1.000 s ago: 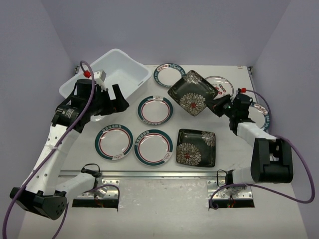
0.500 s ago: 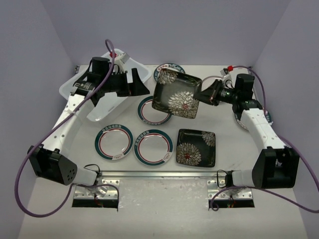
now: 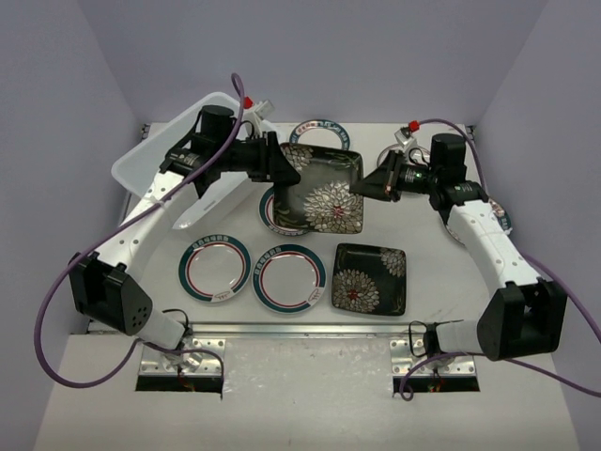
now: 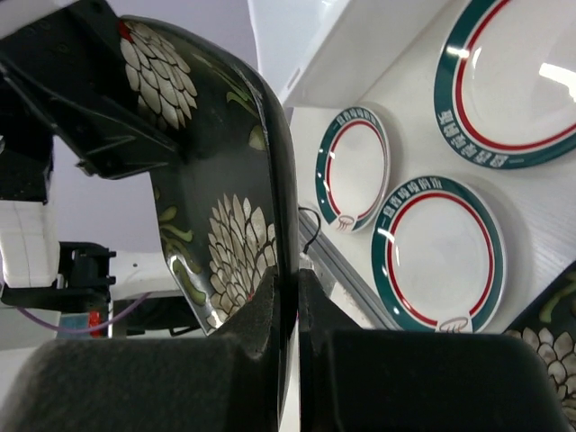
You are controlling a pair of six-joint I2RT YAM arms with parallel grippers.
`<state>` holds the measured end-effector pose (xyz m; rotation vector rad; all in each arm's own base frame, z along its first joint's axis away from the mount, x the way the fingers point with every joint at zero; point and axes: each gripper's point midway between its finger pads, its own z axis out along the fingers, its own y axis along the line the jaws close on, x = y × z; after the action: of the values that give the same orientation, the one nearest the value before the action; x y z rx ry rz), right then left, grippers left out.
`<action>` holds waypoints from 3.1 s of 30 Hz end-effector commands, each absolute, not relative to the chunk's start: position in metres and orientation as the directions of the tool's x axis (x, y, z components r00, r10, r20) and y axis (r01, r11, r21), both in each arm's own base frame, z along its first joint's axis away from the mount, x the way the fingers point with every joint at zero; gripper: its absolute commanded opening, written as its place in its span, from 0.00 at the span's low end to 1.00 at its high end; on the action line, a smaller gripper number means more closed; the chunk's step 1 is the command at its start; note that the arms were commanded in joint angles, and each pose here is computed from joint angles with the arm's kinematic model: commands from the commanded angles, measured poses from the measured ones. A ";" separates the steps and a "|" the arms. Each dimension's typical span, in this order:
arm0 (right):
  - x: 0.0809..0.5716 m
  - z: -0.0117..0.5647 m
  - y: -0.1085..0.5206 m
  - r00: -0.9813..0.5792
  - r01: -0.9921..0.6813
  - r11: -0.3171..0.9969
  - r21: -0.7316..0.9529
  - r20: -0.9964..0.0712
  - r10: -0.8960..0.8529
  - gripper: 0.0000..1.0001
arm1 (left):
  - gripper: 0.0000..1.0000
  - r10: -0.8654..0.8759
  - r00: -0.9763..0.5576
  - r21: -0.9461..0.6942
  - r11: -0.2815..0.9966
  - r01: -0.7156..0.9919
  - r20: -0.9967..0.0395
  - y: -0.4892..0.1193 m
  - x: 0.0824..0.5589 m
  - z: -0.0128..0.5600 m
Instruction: Place the plates into the plastic bin on the countertop
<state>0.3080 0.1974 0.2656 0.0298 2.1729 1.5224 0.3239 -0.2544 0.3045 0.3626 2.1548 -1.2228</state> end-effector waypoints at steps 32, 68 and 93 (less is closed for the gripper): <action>0.296 0.251 0.107 -0.720 -0.075 0.696 0.714 -0.522 0.458 0.99 | 0.00 -0.907 -0.149 -0.842 0.422 -0.336 -0.395 0.076 0.516 0.305; 0.238 0.152 0.050 -0.818 0.278 0.871 0.405 -0.375 0.435 0.99 | 1.00 -0.879 -0.401 -0.538 0.475 -0.697 -0.257 0.027 0.572 0.129; 0.213 0.022 0.057 -0.940 0.256 0.899 0.356 -0.124 0.317 0.94 | 1.00 -0.703 -0.404 -0.621 0.709 -0.334 -0.585 -0.017 0.381 0.267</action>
<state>0.2087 0.0403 0.0385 0.4641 2.9092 0.3635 0.4206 -0.0183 0.3325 -0.7697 1.9299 -0.5614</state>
